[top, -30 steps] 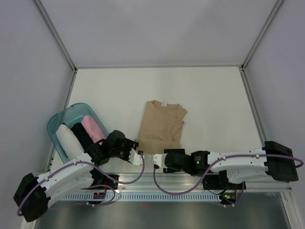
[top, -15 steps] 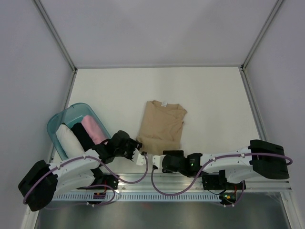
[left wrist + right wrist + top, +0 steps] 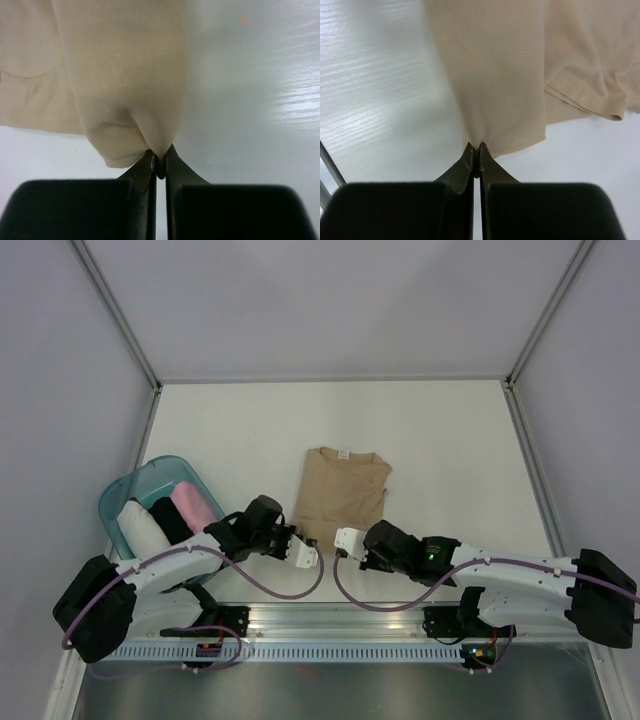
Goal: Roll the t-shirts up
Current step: Roll the tshirt
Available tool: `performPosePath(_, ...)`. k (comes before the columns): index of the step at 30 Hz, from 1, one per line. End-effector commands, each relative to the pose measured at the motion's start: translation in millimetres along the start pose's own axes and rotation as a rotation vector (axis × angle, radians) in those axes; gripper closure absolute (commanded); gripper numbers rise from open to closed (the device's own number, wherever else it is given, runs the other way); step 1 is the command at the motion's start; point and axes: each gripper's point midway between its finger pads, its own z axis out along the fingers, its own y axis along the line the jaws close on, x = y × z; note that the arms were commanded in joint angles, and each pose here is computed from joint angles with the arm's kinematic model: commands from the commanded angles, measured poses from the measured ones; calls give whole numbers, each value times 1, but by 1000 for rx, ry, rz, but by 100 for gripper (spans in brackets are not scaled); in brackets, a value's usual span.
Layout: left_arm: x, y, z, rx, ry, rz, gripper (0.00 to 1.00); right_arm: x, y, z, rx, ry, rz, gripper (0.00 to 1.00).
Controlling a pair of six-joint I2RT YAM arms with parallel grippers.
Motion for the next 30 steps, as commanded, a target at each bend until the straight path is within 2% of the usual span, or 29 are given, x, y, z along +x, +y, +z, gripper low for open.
performPosePath(1, -10, -5, -11, 124, -18, -149, 98, -11, 2, -13, -128, -72, -23, 100)
performPosePath(2, -17, 6, -16, 129, -37, -162, 98, -10, 5, -18, -165, -73, -29, 100)
performPosePath(4, -17, -13, -22, 284, -50, -260, 98, -11, 18, -23, -282, -102, -38, 100)
performPosePath(5, -23, 0, -29, 307, -92, -298, 98, -12, 21, -28, -323, -93, -36, 100)
performPosePath(9, -24, -6, -43, 492, -121, -436, 98, -21, 33, -38, -467, -111, -58, 100)
performPosePath(14, -26, -29, -67, 707, -113, -453, 98, -35, 30, -56, -671, -163, -24, 100)
performPosePath(18, -37, -27, -81, 796, -151, -519, 98, -57, 29, -60, -757, -249, 67, 100)
performPosePath(25, -39, 0, -75, 767, -203, -633, 98, -73, -2, -58, -741, -340, 310, 100)
performPosePath(30, -33, -1, -71, 780, -200, -684, 98, -76, -10, -51, -769, -314, 540, 100)
